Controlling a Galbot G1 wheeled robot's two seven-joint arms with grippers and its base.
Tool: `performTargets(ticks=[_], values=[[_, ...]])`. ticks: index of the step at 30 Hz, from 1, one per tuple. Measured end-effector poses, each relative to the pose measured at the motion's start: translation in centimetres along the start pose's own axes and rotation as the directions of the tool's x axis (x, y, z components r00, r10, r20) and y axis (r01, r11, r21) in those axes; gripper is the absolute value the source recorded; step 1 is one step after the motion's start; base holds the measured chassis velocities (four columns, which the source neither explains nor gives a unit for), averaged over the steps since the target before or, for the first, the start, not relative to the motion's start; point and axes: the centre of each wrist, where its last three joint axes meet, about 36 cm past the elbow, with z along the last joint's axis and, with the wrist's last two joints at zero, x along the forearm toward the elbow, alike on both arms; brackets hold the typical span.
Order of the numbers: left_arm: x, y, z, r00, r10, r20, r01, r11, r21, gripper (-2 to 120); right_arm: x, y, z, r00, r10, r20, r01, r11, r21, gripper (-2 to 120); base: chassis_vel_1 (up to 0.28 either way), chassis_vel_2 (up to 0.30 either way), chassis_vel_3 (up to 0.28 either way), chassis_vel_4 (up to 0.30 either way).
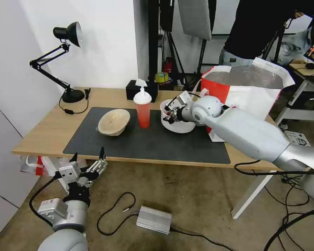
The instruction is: Pick up the trash from the table and place it into the takeout bag.
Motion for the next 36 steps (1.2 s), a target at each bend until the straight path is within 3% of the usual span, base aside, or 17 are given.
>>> performTargets(ticks=[9, 36], values=[[0.2, -0.1, -0.3, 1.0, -0.002, 0.009, 0.002, 1.0, -0.005, 100, 2.1, -0.5, -0.6, 0.999, -0.008, 0.033, 0.008, 1.0, -0.003, 0, 0.0, 0.0, 0.0, 0.0], [0.6, 0.0, -0.8, 1.0, -0.007, 0.021, 0.008, 1.0, -0.015, 100, 5.7, -0.9, -6.8, 0.982, -0.063, 0.177, 0.068, 0.997, -0.021, 0, 0.0, 0.0, 0.0, 0.0]])
